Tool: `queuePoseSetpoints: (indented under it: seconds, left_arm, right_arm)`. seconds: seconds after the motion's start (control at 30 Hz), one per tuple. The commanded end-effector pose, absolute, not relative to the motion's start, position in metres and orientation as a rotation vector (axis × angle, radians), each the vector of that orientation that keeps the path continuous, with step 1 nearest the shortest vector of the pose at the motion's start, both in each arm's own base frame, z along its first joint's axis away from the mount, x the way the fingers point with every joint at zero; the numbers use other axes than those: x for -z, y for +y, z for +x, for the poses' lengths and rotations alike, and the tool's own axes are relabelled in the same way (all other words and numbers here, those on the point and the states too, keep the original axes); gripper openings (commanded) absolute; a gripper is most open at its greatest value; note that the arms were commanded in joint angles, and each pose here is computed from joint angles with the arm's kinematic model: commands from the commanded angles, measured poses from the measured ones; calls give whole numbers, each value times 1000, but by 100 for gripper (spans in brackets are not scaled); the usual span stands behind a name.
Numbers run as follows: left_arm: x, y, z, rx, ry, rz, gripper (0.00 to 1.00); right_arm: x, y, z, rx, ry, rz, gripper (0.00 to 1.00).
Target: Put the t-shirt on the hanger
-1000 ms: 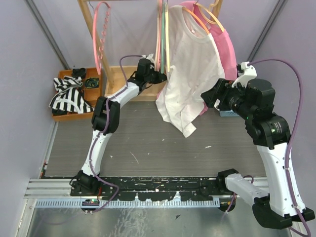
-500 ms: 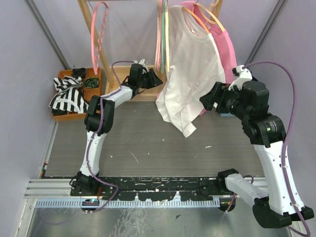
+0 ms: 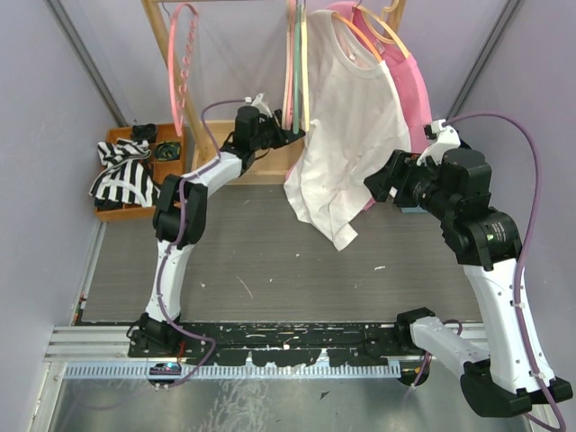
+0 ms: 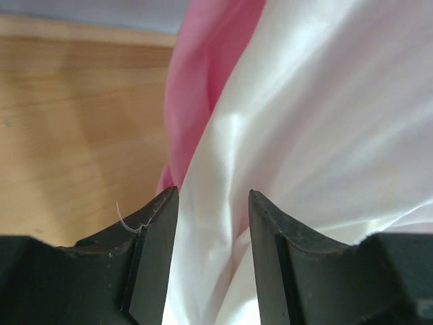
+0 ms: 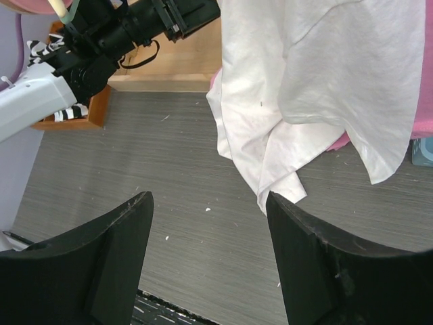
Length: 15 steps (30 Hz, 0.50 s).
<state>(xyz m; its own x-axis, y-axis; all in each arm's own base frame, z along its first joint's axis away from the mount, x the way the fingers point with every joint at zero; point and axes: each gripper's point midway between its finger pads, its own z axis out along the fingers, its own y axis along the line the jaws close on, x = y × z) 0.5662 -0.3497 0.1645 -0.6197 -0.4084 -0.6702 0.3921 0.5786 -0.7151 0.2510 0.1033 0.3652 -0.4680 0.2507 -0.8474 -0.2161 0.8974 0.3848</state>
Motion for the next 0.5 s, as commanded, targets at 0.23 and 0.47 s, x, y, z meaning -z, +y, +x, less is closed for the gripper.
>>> queuePoseSetpoints:
  seconds: [0.23, 0.47]
  left_arm:
    - [-157, -383, 580, 1179, 1906, 17, 54]
    - [-141, -392, 583, 1076, 1952, 31, 41]
  right_arm:
    - [-378, 105, 251, -549, 1925, -1, 73]
    - [-373, 103, 250, -533, 1934, -4, 74]
